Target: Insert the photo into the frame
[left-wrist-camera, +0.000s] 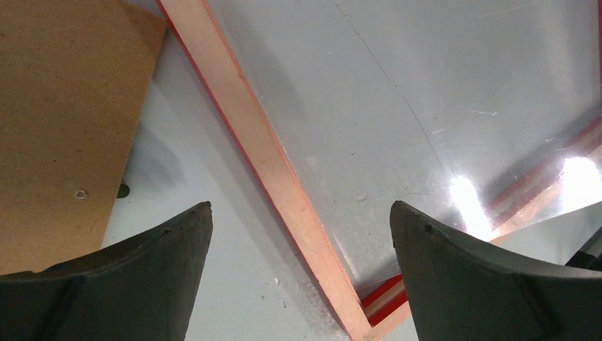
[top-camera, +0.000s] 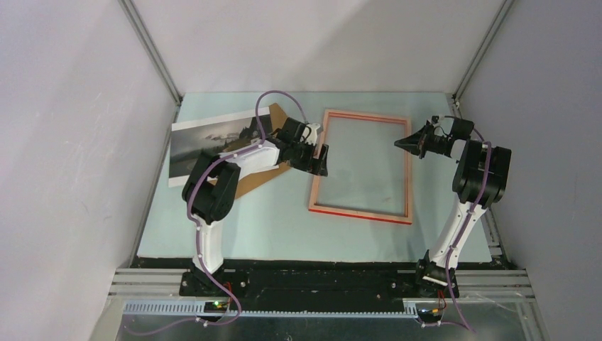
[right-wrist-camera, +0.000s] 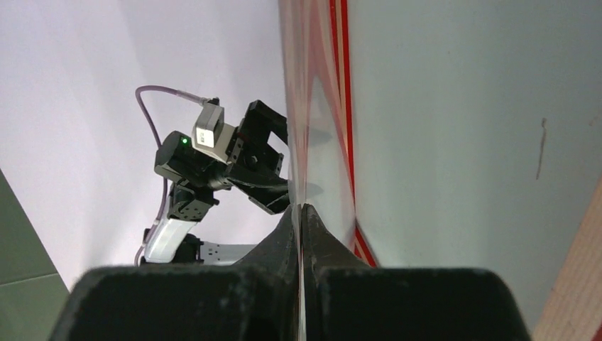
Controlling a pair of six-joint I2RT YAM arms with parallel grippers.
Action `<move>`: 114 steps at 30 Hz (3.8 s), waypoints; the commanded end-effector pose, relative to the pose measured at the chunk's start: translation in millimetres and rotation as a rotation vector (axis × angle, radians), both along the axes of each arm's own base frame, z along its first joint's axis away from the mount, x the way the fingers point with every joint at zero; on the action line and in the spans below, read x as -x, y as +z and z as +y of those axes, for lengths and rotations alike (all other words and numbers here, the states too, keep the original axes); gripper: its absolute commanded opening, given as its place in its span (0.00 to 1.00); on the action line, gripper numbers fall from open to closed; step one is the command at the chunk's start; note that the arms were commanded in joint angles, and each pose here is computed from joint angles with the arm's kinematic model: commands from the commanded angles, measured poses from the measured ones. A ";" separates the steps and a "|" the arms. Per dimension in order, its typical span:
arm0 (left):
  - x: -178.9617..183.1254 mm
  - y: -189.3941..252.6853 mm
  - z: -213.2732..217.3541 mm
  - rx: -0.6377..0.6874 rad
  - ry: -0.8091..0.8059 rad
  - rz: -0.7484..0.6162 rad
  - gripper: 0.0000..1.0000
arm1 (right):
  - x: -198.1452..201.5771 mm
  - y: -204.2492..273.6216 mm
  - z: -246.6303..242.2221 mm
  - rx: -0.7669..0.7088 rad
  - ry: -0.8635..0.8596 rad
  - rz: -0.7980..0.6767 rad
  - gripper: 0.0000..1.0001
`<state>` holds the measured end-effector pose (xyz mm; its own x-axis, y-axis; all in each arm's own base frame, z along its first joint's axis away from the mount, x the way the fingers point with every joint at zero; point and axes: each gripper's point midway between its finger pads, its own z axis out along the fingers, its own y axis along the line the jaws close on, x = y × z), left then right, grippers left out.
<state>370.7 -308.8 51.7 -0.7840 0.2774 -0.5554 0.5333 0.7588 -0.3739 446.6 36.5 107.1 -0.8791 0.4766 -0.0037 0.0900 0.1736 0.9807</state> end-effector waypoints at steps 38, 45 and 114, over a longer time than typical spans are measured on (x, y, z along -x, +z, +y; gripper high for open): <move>2.5 55.9 -6.0 0.065 -0.128 -0.185 1.00 | 1.4 30.1 5.4 -0.045 0.032 -0.069 0.00; 2.5 53.1 -5.7 0.063 -0.128 -0.179 1.00 | 0.2 10.4 6.6 -0.042 0.031 -0.041 0.00; -0.8 2.7 -18.6 0.074 -0.059 -0.011 1.00 | 18.8 -31.0 17.9 0.025 0.057 0.069 0.00</move>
